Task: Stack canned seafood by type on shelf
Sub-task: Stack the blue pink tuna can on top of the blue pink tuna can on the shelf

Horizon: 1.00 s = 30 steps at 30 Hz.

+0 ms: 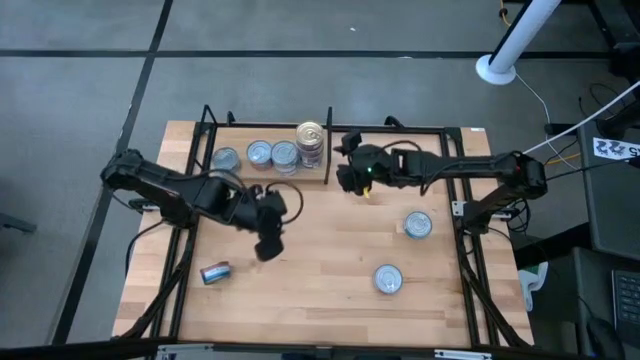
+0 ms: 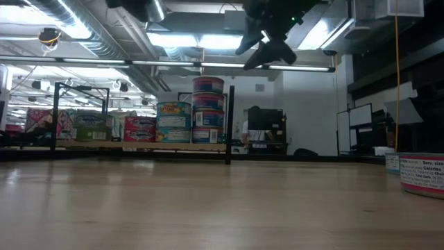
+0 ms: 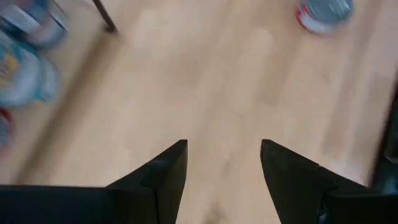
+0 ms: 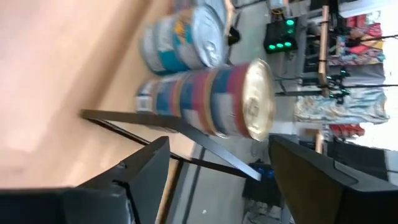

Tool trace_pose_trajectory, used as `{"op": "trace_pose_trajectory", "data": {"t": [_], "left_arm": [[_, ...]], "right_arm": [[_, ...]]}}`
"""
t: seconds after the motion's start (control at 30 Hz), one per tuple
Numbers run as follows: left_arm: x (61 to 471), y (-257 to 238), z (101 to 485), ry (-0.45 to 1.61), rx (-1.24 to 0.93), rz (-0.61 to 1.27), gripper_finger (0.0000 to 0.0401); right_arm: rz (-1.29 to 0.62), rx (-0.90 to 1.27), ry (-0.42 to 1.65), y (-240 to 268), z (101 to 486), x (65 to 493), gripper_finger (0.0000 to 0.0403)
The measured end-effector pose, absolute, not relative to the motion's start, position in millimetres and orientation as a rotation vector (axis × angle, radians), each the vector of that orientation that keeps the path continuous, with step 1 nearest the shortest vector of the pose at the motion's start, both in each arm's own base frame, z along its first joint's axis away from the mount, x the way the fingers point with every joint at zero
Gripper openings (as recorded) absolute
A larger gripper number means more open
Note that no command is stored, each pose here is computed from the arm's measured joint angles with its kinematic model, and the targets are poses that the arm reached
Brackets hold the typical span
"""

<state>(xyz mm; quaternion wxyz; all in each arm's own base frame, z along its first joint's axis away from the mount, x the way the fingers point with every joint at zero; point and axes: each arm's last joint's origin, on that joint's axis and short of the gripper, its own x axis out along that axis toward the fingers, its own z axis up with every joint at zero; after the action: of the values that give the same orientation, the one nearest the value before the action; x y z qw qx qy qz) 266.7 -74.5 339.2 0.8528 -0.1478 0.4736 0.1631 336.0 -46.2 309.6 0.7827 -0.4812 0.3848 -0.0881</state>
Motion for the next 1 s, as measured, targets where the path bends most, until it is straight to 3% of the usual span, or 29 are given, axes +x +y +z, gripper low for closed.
{"op": "trace_pose_trajectory", "data": {"t": [0.33,0.67,1.0], "left_arm": [[257.8,-95.5,337.8,1.034,-0.404,0.319,0.0202],[253.7,-85.8,332.8,1.090,-0.529,0.469,0.0254],[234.3,-114.8,320.7,1.318,-0.554,0.322,0.0265]], "right_arm": [[-0.134,-0.985,0.801,-15.7,306.8,337.0,0.0273],[-0.090,-0.963,0.788,5.6,304.8,335.8,0.0273],[-0.059,-0.890,0.909,8.6,294.6,326.4,0.0273]]}}
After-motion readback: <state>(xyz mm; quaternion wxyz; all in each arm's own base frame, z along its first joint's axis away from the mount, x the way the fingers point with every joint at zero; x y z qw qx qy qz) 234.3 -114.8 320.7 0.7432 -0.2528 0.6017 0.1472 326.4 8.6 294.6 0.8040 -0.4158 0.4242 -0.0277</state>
